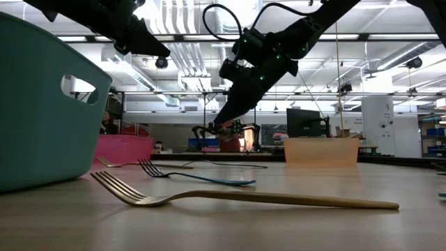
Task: Sort silverware by color (type)
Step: Put the black fork into the red bin
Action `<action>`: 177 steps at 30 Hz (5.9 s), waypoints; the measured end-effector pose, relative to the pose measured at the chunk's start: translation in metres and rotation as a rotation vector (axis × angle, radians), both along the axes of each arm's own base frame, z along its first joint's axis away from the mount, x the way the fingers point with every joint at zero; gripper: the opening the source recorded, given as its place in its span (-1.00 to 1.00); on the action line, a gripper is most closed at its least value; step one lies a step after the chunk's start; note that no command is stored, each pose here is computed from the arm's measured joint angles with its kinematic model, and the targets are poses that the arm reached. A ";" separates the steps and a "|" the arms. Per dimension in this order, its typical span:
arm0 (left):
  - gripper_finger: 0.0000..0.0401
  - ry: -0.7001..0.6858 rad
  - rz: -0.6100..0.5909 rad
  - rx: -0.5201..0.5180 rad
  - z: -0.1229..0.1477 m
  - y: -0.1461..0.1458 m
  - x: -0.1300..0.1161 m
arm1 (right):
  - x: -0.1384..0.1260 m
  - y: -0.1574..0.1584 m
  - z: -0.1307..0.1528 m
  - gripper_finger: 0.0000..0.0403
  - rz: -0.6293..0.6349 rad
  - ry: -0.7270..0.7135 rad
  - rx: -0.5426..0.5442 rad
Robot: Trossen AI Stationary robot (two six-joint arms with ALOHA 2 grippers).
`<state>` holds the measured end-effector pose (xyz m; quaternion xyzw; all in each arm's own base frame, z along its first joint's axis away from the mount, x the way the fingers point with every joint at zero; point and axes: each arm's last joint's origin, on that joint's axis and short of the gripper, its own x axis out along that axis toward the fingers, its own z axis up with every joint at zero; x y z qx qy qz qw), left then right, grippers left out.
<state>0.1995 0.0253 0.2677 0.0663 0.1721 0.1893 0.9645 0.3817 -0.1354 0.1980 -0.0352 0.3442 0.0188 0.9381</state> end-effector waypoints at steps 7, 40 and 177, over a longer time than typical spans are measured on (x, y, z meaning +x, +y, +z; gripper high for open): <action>-0.81 -0.002 0.000 0.000 0.000 0.000 0.000 | 0.008 0.002 -0.036 -0.05 -0.023 0.069 0.032; -0.81 -0.067 0.019 0.023 0.008 0.001 0.002 | 0.020 -0.002 -0.047 -0.95 -0.076 -0.017 0.038; -1.00 0.785 0.539 -0.730 0.069 0.224 -0.041 | -0.053 -0.097 0.028 -0.41 -0.716 -0.415 -0.451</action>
